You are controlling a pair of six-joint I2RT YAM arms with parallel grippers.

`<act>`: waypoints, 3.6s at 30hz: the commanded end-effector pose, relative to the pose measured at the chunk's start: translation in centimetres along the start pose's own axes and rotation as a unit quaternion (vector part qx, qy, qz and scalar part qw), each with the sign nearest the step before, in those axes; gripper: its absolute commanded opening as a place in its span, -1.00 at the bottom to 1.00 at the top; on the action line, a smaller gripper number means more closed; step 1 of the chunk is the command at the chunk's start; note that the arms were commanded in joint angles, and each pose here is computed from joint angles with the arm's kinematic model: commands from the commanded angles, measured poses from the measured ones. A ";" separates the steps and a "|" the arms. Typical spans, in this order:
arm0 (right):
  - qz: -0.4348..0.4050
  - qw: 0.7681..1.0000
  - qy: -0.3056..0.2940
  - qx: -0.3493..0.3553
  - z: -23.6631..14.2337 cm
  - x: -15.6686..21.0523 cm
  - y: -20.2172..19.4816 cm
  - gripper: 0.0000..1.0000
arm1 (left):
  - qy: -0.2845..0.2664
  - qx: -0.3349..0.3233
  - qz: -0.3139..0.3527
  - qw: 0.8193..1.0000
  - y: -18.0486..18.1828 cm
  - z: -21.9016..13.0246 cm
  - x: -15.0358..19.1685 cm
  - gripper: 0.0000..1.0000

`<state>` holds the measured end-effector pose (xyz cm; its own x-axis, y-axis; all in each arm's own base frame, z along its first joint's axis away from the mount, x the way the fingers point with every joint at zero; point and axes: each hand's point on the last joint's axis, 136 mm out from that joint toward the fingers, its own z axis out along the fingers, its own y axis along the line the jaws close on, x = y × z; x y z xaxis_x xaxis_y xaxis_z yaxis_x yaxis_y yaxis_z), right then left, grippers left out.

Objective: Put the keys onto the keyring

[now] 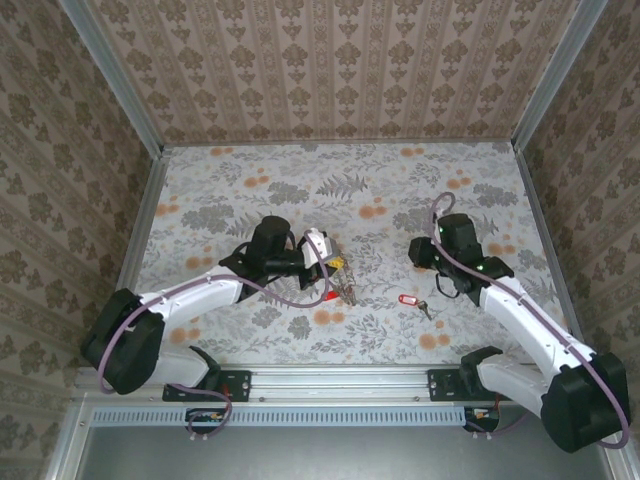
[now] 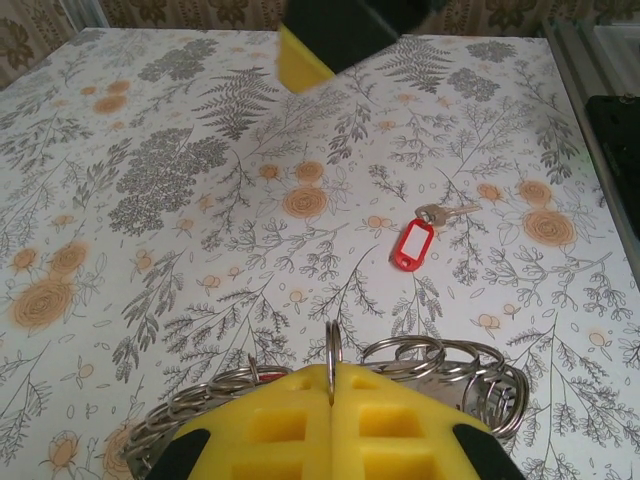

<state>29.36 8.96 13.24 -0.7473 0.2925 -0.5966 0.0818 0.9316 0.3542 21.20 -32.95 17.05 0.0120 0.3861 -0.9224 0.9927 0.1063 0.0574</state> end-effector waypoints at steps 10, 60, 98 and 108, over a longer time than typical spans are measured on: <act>0.075 0.966 0.205 0.136 0.0 10.7 -5.0 -0.36 | -0.015 -0.006 -0.008 1.000 0.3 -0.7 -1.4 -1.00; -0.082 0.944 0.283 0.146 3.7 11.9 -2.3 -0.88 | -0.008 -0.005 -0.016 1.000 0.2 -1.1 -1.6 -1.00; -0.001 0.960 0.268 0.081 5.4 9.0 -4.0 -0.80 | -0.010 0.001 -0.020 1.000 0.2 -0.7 -1.8 -1.00; -0.003 0.960 0.265 0.087 5.1 8.9 -4.2 -0.72 | -0.010 0.002 -0.019 1.000 0.2 -0.7 -1.8 -1.00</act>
<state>25.71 8.88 2.13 -0.9751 0.1855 -0.1213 0.1596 0.9674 0.1967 20.99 -32.35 16.81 -0.0499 0.4091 -0.9111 0.9919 0.1269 0.0027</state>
